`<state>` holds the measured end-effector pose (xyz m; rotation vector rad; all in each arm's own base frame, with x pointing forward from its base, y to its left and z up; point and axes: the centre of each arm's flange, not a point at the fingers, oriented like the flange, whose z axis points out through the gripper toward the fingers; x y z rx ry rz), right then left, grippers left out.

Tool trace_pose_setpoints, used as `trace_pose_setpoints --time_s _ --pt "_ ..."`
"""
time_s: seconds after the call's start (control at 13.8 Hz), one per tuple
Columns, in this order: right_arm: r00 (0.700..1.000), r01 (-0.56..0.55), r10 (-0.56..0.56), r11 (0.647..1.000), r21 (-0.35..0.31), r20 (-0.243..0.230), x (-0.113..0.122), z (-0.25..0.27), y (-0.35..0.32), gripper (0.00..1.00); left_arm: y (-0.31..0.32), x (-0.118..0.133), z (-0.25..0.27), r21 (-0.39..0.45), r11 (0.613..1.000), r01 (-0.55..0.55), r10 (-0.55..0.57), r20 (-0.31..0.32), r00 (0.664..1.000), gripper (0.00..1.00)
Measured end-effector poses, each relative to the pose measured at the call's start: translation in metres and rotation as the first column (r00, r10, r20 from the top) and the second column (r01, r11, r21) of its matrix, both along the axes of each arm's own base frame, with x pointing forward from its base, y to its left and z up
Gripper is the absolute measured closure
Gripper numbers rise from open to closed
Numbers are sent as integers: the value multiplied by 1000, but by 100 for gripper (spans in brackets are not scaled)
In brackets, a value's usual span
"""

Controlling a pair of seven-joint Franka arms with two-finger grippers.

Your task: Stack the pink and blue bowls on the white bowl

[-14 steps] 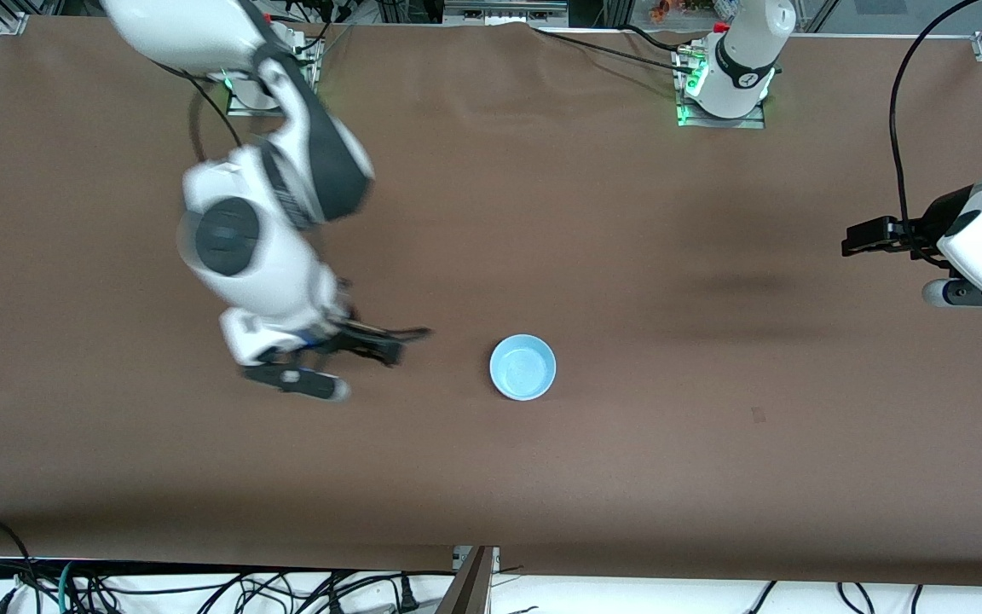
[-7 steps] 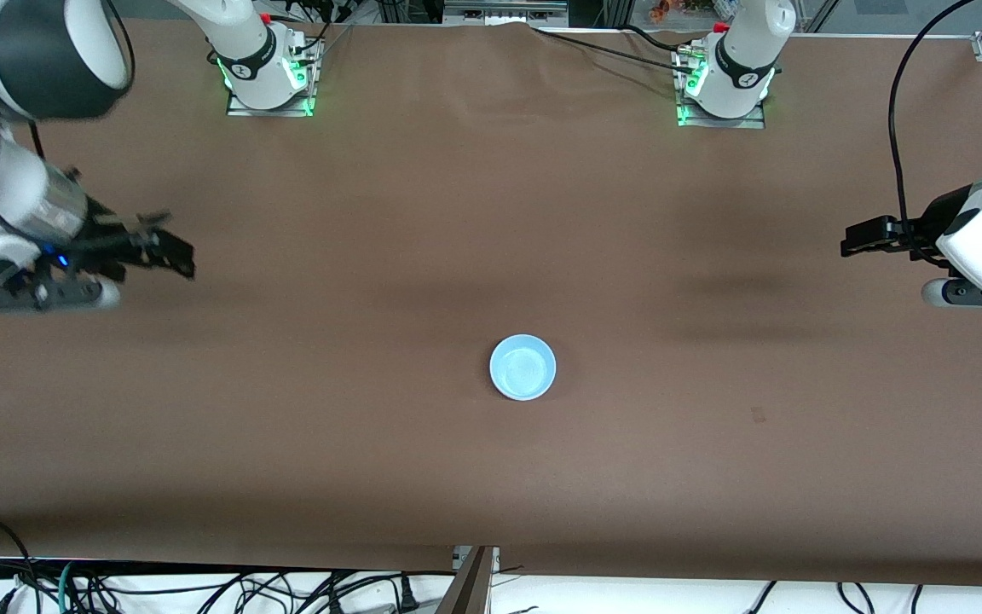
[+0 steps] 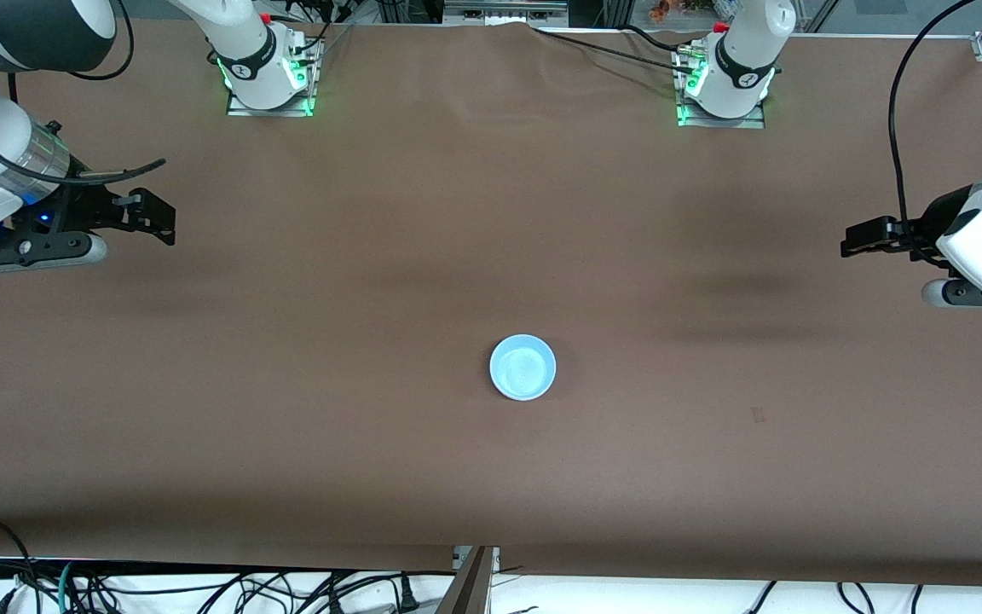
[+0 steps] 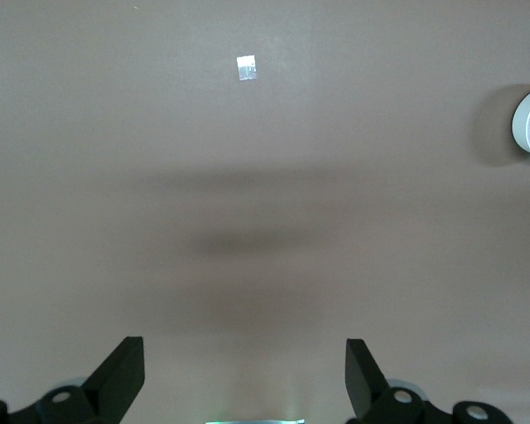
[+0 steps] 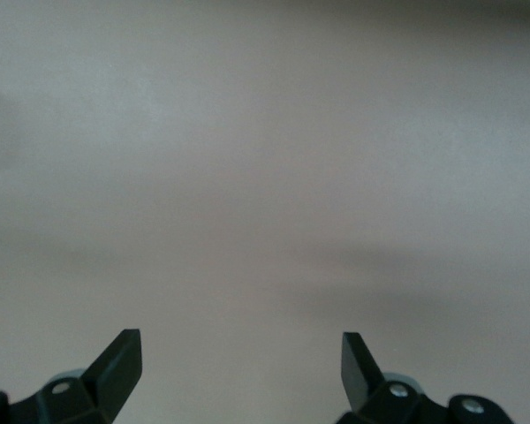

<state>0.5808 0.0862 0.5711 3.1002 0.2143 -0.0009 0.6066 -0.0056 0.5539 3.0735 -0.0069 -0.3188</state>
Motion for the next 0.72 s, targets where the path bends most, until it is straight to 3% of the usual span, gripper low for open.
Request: trace_pose_setpoints --time_s 0.72 --pt "1000 -5 5 1000 -2 7 0 3 3 0 -1 1 2 0 1000 1 -1 5 1000 0"
